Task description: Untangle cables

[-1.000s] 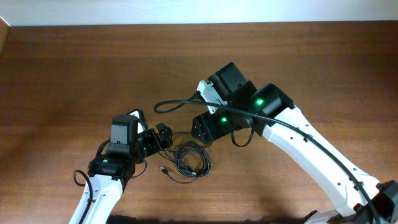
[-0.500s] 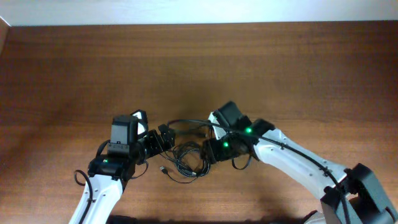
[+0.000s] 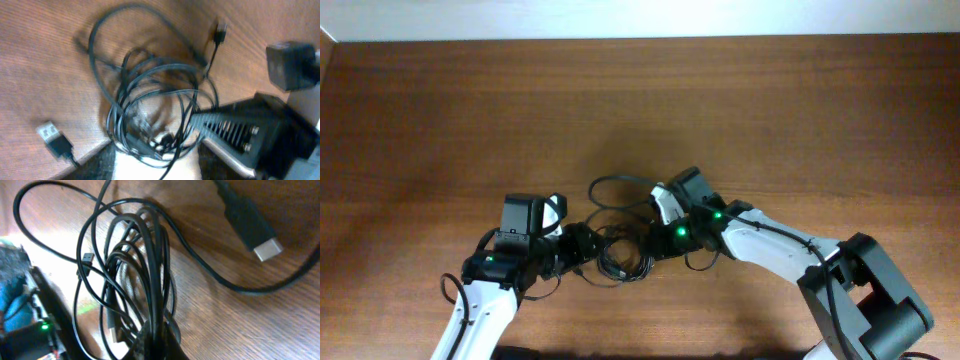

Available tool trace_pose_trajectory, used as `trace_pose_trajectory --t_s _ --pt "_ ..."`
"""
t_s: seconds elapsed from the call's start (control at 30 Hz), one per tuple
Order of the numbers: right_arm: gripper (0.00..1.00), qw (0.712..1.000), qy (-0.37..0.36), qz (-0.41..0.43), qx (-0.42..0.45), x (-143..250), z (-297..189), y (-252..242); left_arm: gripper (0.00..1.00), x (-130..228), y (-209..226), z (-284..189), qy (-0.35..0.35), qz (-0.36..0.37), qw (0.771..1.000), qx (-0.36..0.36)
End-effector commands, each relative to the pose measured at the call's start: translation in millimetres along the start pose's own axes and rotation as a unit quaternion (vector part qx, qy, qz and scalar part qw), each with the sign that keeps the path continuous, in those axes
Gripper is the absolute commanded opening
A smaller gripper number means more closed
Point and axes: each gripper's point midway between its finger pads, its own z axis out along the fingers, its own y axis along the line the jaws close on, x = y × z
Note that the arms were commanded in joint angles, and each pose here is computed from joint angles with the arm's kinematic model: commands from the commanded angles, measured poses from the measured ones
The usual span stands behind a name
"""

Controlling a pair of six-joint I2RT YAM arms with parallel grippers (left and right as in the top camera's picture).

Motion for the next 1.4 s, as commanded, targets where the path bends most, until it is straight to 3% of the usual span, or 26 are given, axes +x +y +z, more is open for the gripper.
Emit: trace_pose_trajectory --t_s 0.0,0.03,0.17,0.3,0.43,0.5,0.53,0.6,0.63,0.73,0.8,0.87,0.97,1.03,1.1,1.17,1.23,1.3,1.37 --pt "0.04 0.996 -0.002 0.015 -0.090 -12 -21 15 0.36 13 -4 0 0.031 -0.009 0.999 0.015" --pt "0.04 0.991 0.003 0.018 -0.132 -14 -30 24 0.55 15 -1 0 0.036 -0.010 0.999 0.011" --pt "0.04 0.989 0.008 0.018 -0.144 -13 -31 27 0.51 14 11 4 0.023 -0.030 0.999 -0.013" --pt "0.04 0.981 0.004 0.009 -0.193 -16 -50 55 0.54 2 10 6 -0.005 -0.067 0.998 -0.014" --pt "0.04 0.925 -0.008 -0.154 -0.347 -16 -99 124 0.74 -12 -29 12 -0.042 0.008 0.998 0.038" --pt "0.04 0.909 0.000 -0.178 -0.376 -13 -111 136 0.79 -15 -45 18 -0.055 0.039 0.996 0.053" --pt "0.04 0.903 0.001 -0.189 -0.385 -12 -115 140 0.77 -17 -45 22 -0.063 0.046 0.996 0.045" --pt "0.04 0.894 0.008 -0.200 -0.401 -12 -123 148 0.49 -21 -36 35 -0.071 0.050 0.996 0.011" --pt "0.04 0.889 0.009 -0.211 -0.406 -11 -126 151 0.22 -24 -26 43 -0.076 0.047 0.996 -0.015" --pt "0.04 0.890 0.001 -0.214 -0.403 -14 -127 150 0.00 -48 27 48 -0.139 0.032 0.978 -0.152" --pt "0.04 0.902 -0.038 -0.201 -0.380 -31 -128 140 0.00 -62 60 29 -0.177 0.014 0.958 -0.227" --pt "0.04 0.925 -0.110 -0.166 -0.325 -64 -125 120 0.00 -68 66 13 -0.180 0.019 0.957 -0.229" --pt "0.04 0.963 -0.198 -0.040 -0.177 -104 -103 62 0.06 -68 44 -11 -0.189 0.000 0.970 -0.150" --pt "0.04 0.974 -0.212 0.030 -0.073 -104 -88 20 0.15 -63 7 -26 -0.191 0.015 0.980 -0.055" --pt "0.04 0.979 -0.198 0.028 -0.051 -96 -80 14 0.16 -61 -3 -38 -0.204 0.024 0.978 -0.033" --pt "0.04 0.976 -0.183 0.097 0.064 -77 -74 -35 0.09 -53 -11 -41 -0.191 0.029 0.981 -0.010" --pt "0.06 0.986 -0.139 0.079 0.050 -59 -68 -30 0.06 -54 -10 -40 -0.193 0.027 0.981 -0.012" --pt "0.19 0.994 -0.096 0.032 -0.039 -46 -66 4 0.05 -56 -4 -39 -0.197 0.022 0.980 -0.028" --pt "0.25 0.993 -0.083 0.019 -0.080 -40 -73 25 0.04 -57 2 -34 -0.192 0.017 0.980 -0.041"
